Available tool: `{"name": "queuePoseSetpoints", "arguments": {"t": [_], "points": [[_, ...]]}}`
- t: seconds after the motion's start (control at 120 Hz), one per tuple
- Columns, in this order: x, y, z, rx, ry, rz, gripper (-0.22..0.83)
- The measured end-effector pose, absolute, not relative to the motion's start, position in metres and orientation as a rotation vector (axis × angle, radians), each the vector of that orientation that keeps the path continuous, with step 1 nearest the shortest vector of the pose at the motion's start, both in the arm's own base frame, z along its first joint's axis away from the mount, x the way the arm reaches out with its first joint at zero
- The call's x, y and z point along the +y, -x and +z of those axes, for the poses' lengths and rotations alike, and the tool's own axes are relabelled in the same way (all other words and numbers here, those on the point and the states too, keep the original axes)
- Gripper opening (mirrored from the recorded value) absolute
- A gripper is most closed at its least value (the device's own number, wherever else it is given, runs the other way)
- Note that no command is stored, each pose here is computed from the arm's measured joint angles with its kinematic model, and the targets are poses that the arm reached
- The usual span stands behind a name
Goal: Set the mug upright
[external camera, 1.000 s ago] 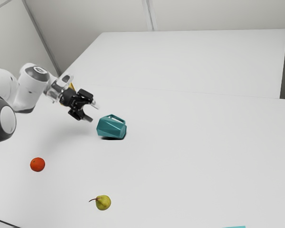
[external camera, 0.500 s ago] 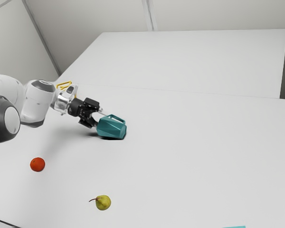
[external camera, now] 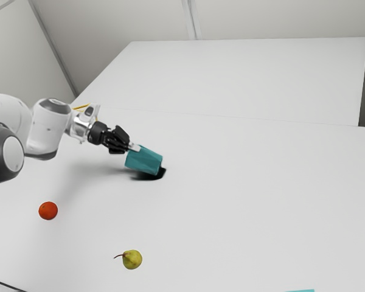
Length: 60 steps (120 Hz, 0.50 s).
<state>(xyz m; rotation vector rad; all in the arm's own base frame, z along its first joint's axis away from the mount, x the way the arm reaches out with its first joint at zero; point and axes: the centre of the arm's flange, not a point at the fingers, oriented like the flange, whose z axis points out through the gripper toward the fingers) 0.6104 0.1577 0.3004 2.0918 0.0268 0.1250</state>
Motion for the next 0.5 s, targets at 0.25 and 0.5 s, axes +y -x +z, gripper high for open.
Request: {"name": "queuePoseSetpoints", "arguments": {"t": [0.25, 0.5], "points": [[0.126, -0.606, 0.381, -0.157, -2.238, 0.131, -0.16], [0.066, -0.604, 0.446, -0.471, -2.718, -0.015, -0.17]]}}
